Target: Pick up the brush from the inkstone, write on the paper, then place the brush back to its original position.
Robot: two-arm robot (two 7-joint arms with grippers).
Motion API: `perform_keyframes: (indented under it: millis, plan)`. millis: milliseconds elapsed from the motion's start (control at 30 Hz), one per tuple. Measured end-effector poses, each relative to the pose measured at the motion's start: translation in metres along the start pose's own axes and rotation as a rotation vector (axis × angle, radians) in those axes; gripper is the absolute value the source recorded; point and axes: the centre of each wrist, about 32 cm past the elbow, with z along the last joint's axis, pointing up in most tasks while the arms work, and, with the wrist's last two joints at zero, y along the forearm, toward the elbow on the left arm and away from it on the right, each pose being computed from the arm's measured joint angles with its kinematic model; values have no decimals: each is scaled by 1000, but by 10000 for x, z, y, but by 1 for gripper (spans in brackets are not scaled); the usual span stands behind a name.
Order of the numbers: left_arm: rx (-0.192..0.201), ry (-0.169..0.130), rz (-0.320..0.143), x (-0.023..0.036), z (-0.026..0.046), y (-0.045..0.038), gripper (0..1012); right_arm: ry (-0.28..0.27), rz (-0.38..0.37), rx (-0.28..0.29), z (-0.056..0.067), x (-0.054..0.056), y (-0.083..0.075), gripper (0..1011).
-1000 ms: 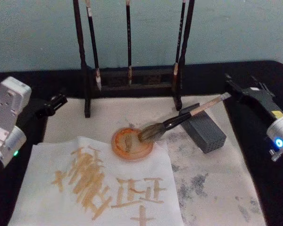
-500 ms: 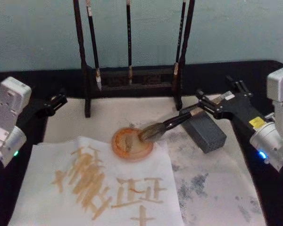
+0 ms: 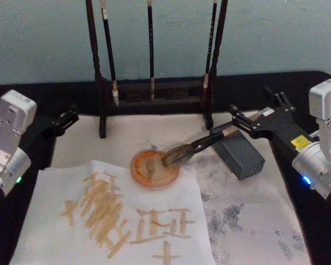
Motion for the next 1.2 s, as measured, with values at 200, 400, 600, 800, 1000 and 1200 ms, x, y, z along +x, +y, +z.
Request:
perform_keyframes:
  millis: [200,400,600,800,1000,1200]
  plan:
    - [0,0,0,0,0,0,1002,2,1,-1,1,-3,-2,1008]
    - [0,0,0,0,0,0,1002,3,2,-3,0,-6,-4,1008]
    - [0,0,0,0,0,0,1002,5,2,-4,0,-7,-6,1008]
    - [0,0,0,0,0,0,1002,5,2,-4,1,-8,-5,1008]
    - [0,0,0,0,0,0,1002,6,2,-5,1,-8,-5,1008]
    - [0,0,0,0,0,0,1002,6,2,-5,2,-8,-5,1008]
